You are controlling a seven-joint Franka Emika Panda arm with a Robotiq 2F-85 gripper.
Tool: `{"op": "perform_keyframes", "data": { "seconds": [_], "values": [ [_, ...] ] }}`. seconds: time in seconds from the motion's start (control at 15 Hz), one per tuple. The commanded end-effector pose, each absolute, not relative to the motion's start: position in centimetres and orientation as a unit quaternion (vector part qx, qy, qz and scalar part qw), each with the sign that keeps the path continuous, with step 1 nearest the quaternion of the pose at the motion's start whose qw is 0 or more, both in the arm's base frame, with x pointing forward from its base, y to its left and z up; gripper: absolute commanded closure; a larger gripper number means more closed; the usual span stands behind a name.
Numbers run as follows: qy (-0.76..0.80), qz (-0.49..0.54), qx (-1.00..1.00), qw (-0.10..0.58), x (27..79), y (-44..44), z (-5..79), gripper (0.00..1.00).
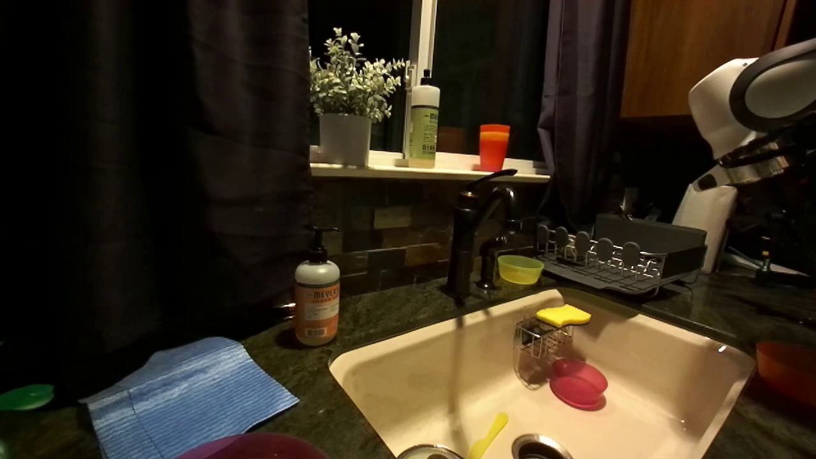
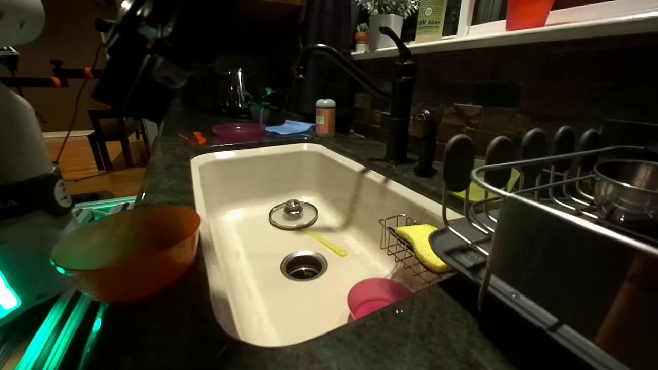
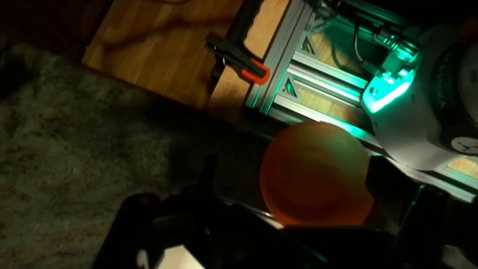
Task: Put the orange bowl side down on the plate rack
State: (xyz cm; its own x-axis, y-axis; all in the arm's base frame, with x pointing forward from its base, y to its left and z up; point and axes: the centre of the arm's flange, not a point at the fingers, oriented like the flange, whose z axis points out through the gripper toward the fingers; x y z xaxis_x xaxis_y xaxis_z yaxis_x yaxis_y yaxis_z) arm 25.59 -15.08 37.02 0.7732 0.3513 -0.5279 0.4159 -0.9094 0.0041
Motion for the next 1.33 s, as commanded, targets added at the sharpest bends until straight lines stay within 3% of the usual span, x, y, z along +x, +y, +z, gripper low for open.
{"op": "perform_keyframes", "data": {
  "seconds": [0.0, 0.53, 0.93, 1.27],
  "values": [
    [0.157, -0.347, 0.921, 0.073, 21.7, -15.2, 33.5, 0.00],
    [0.128, -0.292, 0.939, 0.132, 21.5, -16.7, 29.6, 0.00],
    [0.090, -0.252, 0.958, 0.103, 22.2, -16.9, 28.0, 0.00],
    [0.044, -0.297, 0.950, 0.088, 21.4, -17.2, 27.0, 0.00]
  ]
}}
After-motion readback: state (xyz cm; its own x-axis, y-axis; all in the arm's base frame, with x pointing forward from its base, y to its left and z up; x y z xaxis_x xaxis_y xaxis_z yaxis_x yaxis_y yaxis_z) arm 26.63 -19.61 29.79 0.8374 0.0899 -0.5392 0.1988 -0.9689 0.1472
